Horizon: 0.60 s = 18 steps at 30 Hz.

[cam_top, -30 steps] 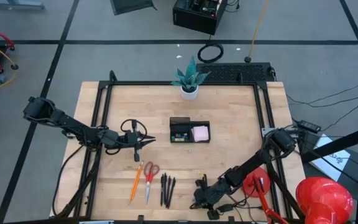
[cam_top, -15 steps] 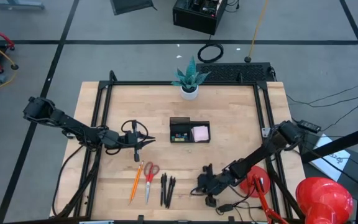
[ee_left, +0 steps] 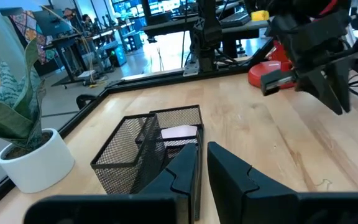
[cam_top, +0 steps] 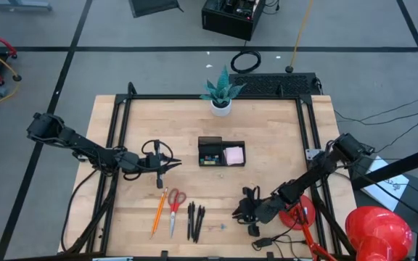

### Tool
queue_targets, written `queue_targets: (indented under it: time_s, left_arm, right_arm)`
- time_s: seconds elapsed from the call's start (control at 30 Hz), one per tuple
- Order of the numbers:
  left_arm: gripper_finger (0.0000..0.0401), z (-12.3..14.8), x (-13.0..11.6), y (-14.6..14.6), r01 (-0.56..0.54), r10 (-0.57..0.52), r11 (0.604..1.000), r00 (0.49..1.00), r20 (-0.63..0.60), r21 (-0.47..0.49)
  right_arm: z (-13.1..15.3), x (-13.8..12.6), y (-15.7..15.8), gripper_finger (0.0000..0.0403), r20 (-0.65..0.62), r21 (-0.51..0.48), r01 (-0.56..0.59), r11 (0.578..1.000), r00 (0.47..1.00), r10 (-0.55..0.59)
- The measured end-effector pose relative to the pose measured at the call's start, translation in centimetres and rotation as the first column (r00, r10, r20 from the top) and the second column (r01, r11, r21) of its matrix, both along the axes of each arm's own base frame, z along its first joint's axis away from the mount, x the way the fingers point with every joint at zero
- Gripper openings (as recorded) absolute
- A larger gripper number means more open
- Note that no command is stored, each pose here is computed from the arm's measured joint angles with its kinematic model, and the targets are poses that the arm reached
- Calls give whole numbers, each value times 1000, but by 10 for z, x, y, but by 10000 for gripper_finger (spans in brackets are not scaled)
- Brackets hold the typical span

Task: Pick and place office supplies into organizer
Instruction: Adjust the blue binder clip

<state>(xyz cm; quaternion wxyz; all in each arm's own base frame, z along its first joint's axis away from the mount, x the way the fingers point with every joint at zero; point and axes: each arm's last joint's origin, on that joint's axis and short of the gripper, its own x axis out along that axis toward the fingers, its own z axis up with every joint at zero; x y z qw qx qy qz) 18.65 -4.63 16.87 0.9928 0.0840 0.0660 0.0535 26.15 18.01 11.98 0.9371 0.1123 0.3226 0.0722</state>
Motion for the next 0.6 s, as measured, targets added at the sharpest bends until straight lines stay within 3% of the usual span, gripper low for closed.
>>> queue_targets:
  time_s: [0.17,0.3,0.6]
  left_arm:
    - [47,0,0,0,-1,1,1000,1000,2,-12]
    - [47,0,0,0,-3,3,1000,1000,3,-27]
    - [47,-1,0,0,-6,6,999,1000,-9,-49]
  right_arm:
    - [-1,6,6,123,25,17,51,999,998,-51]
    - [-4,11,27,164,55,-34,54,998,997,-52]
    - [-4,17,61,161,140,-147,161,976,980,-141]
